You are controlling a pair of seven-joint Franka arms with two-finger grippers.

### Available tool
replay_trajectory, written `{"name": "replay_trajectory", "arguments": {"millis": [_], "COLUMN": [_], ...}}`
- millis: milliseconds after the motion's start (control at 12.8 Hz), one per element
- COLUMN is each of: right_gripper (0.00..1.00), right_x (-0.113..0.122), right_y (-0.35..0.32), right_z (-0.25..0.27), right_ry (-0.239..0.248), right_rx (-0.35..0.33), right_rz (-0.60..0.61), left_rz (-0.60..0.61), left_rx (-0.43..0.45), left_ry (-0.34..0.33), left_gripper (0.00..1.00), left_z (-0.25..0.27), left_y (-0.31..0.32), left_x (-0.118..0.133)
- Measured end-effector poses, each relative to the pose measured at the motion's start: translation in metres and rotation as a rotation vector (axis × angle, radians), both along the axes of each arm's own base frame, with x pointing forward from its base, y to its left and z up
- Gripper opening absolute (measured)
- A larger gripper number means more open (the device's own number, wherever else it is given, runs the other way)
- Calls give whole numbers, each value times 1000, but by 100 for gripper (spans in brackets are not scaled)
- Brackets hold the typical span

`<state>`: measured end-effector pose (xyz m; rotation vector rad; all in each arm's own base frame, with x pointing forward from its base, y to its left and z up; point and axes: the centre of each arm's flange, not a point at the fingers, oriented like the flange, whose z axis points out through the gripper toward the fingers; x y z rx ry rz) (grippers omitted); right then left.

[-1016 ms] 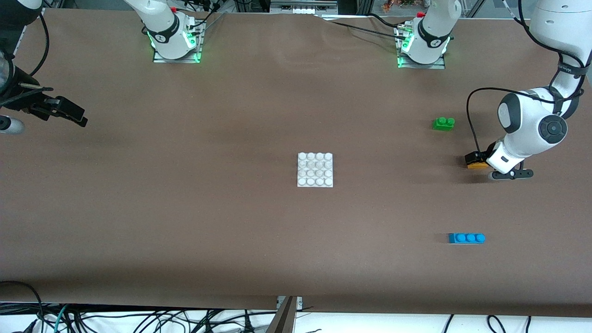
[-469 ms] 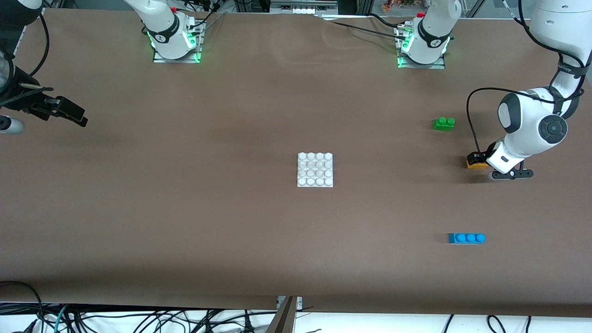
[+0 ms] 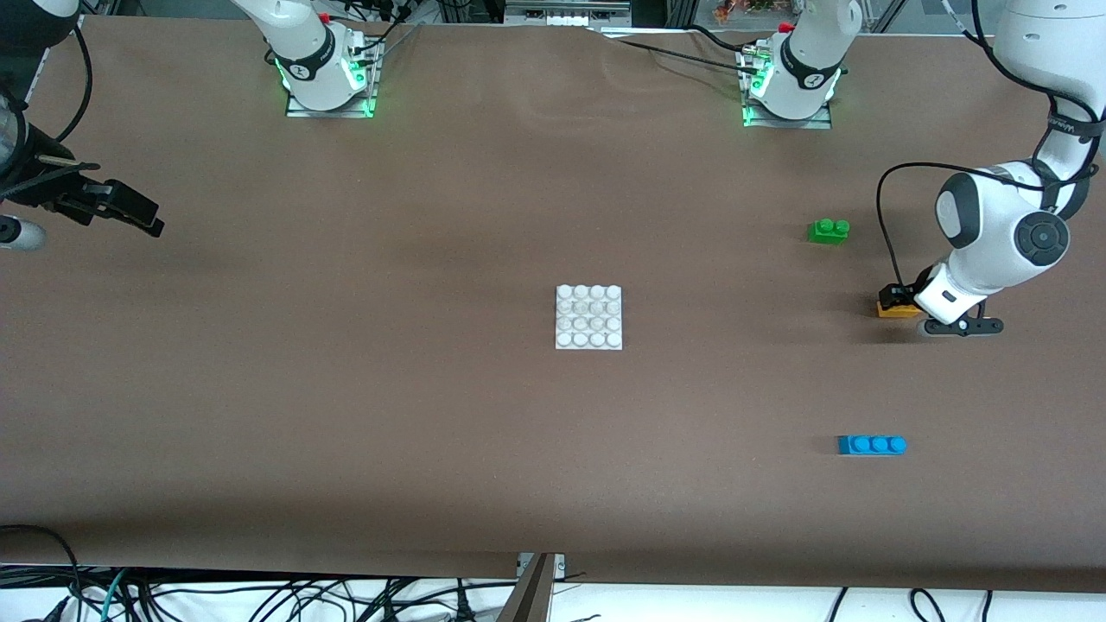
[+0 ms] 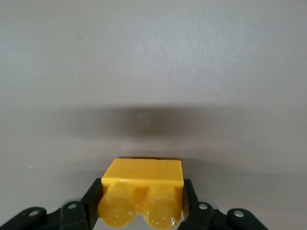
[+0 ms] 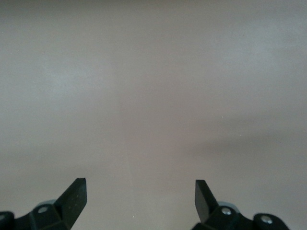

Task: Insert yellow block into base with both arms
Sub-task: 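Carry the yellow brick with the left gripper over the white base plate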

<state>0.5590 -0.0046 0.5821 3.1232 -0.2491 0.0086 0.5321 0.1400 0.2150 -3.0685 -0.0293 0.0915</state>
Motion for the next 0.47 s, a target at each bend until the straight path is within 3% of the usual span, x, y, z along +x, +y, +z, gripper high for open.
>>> {"name": "replay_trajectory", "arguments": {"millis": [313, 469], "right_gripper": [100, 100], "right_x": [0, 0], "right_y": [0, 0], "right_z": [0, 0], "right_ry": [0, 0], "right_rx": [0, 0], "right_rz": [1, 1], "left_rz": [-59, -81], "left_rx": [-14, -49], "left_ry": [-56, -47], "left_gripper": [68, 68], "left_z": [63, 86], "left_y": [-43, -95], "left_x": [17, 29]}}
